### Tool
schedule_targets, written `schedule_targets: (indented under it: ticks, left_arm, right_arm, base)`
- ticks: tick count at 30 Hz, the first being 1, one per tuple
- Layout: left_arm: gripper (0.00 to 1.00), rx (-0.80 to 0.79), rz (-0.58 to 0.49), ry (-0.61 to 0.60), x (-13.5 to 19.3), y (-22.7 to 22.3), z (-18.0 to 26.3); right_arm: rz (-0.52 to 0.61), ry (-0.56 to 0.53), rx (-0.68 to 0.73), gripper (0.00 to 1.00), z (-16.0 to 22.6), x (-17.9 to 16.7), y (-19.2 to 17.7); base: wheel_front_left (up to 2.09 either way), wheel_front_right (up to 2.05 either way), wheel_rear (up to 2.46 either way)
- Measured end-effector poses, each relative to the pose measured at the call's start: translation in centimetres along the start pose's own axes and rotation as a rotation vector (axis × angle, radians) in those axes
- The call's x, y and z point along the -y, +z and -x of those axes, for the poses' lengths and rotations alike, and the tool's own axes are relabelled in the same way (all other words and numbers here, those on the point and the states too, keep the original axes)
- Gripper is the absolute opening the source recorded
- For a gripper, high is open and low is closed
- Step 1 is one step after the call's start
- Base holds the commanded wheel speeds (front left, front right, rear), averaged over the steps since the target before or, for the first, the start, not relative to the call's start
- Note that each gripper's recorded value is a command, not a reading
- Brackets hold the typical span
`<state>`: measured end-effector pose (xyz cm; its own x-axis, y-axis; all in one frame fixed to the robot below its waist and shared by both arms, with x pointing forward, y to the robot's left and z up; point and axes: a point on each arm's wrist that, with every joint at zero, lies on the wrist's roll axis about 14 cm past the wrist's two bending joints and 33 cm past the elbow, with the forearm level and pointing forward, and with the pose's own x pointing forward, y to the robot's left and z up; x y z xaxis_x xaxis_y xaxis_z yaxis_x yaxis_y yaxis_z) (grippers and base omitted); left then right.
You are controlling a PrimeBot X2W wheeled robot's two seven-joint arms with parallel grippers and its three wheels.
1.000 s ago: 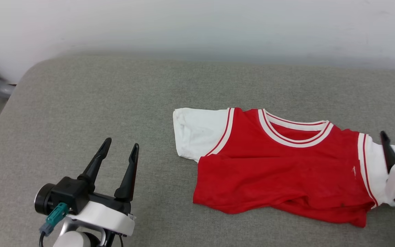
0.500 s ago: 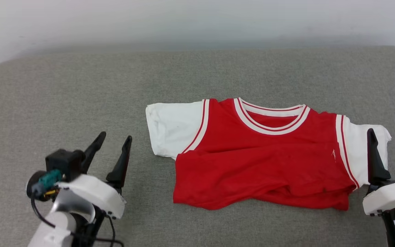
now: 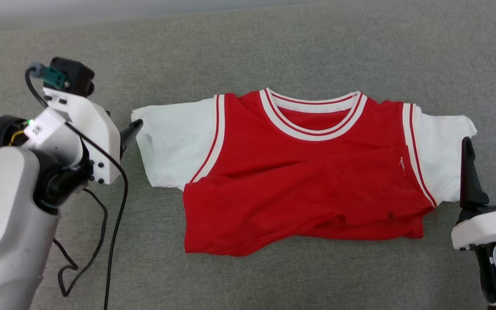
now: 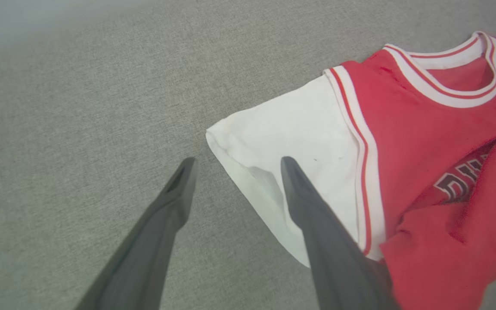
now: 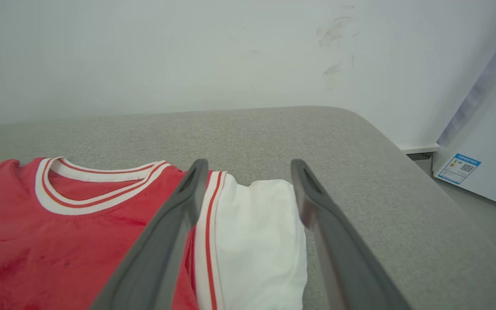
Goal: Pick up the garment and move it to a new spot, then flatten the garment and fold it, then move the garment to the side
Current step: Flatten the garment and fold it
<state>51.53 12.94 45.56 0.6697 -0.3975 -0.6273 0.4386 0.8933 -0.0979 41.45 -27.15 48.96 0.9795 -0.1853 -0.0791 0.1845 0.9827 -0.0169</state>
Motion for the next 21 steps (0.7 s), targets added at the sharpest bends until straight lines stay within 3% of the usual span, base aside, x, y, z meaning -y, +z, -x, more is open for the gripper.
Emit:
schedule_targets:
  ticks: [8, 20, 21]
  left_arm:
    - [1.00, -0.221, 0.037, -0.029, -1.0, -1.3, -4.0]
    - [1.00, -0.326, 0.021, 0.017, -2.4, -4.7, -7.1]
    - [0.93, -0.332, 0.025, 0.012, -2.3, -4.9, -7.1]
  right_arm:
    - [0.019, -0.023, -0.028, 1.00, -0.6, 0.6, -1.4]
    - [0.028, -0.023, -0.060, 1.00, -1.1, 0.6, -2.8]
    - [0.028, -0.023, -0.063, 1.00, -1.1, 0.6, -2.9]
  base:
    - [0.00, 0.00, 0.00]
    - [0.00, 0.00, 0.00]
    - [0.00, 0.00, 0.00]
